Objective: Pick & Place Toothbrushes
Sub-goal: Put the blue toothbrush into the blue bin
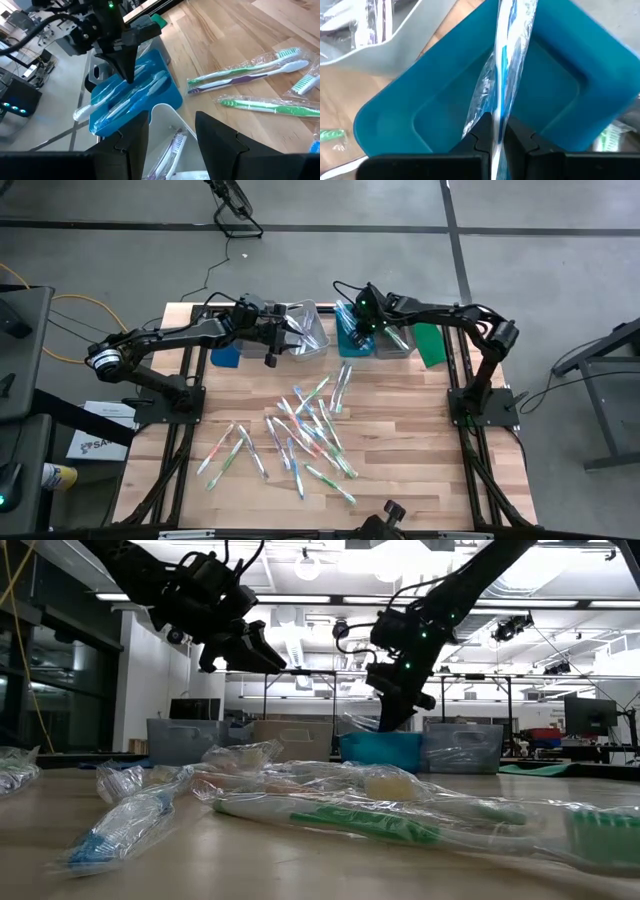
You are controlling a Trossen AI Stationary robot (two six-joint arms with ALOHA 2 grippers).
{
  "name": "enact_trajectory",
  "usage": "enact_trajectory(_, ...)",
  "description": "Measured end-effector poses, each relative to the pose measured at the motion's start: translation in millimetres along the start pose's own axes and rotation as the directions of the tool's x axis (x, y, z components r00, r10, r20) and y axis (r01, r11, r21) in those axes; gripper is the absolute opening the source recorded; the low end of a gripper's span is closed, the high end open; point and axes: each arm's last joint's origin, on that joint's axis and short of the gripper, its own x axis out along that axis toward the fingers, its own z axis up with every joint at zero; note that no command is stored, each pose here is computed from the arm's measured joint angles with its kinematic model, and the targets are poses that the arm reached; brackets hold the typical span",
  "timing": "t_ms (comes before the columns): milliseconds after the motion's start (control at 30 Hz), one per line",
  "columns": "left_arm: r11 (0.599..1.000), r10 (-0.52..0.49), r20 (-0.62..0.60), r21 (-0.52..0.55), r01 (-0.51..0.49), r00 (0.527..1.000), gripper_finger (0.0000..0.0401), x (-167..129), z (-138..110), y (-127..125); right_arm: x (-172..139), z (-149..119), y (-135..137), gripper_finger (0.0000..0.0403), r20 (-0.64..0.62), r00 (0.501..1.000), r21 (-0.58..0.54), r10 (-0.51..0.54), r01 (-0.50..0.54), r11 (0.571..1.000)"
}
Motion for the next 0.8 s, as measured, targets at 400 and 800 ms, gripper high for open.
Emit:
enact_trajectory(400, 1.000, -0.001, 0.000, 0.006, 0.001, 1.000, 0.0157, 0.0, -0.1, -0.1, 0.4, -3.0, -1.3, 0.0017, -0.034, 0.999, 0.053, 0.034, -0.032, 0.998)
enact_trajectory(800, 1.000, -0.002, -0.003, 0.004, 0.002, 1.000, 0.0157, -0.1, -0.5, -0.1, 0.3, -4.2, -1.0, 0.0061, -0.048, 0.998, 0.121, 0.047, -0.041, 0.992)
